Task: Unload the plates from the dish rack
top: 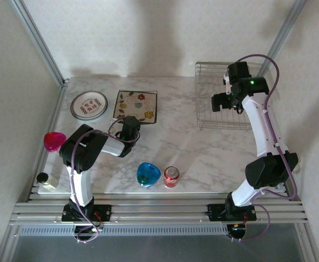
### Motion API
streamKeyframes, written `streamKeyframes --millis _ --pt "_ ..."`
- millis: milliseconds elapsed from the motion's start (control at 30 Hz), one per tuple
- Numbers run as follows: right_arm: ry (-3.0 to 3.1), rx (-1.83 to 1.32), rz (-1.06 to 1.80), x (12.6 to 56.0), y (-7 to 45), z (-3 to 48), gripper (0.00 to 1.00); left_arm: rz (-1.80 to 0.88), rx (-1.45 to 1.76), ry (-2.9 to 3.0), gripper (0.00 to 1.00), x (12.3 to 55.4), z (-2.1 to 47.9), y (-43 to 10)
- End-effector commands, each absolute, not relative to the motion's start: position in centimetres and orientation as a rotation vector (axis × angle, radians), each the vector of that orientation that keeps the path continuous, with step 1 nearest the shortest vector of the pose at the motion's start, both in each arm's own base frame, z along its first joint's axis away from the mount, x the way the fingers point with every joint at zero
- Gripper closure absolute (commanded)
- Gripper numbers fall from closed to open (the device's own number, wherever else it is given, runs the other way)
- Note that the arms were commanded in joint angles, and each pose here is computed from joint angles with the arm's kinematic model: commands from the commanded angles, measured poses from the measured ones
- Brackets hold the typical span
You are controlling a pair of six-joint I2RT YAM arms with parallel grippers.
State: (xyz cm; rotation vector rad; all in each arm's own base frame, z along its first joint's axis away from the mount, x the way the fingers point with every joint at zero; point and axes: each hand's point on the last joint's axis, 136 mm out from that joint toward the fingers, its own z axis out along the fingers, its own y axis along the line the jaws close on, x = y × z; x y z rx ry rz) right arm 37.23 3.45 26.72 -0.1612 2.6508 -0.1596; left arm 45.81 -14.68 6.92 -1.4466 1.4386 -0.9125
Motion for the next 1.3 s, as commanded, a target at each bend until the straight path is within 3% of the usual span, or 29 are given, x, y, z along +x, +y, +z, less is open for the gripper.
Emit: streamKeyframes --millis 0,633,1067,1267 --pt "2.632 -0.172 -0.150 36.6 3.3 27.3 0.01 -1.116 -1.427 1.190 1.00 48.0 14.3 -15.2" --pt "2.631 -0.174 -0.138 36.7 3.4 27.0 0.01 -1.093 -1.475 1.224 1.00 48.5 13.5 -15.5" --pt "2.634 -0.179 -0.132 37.0 3.4 26.8 0.01 -1.010 -1.515 1.341 0.83 48.5 12.4 -15.6" --pt "2.630 -0.179 -0.119 37.1 3.5 27.0 0.01 -0.984 -1.528 1.370 0.81 48.4 11.9 -15.5"
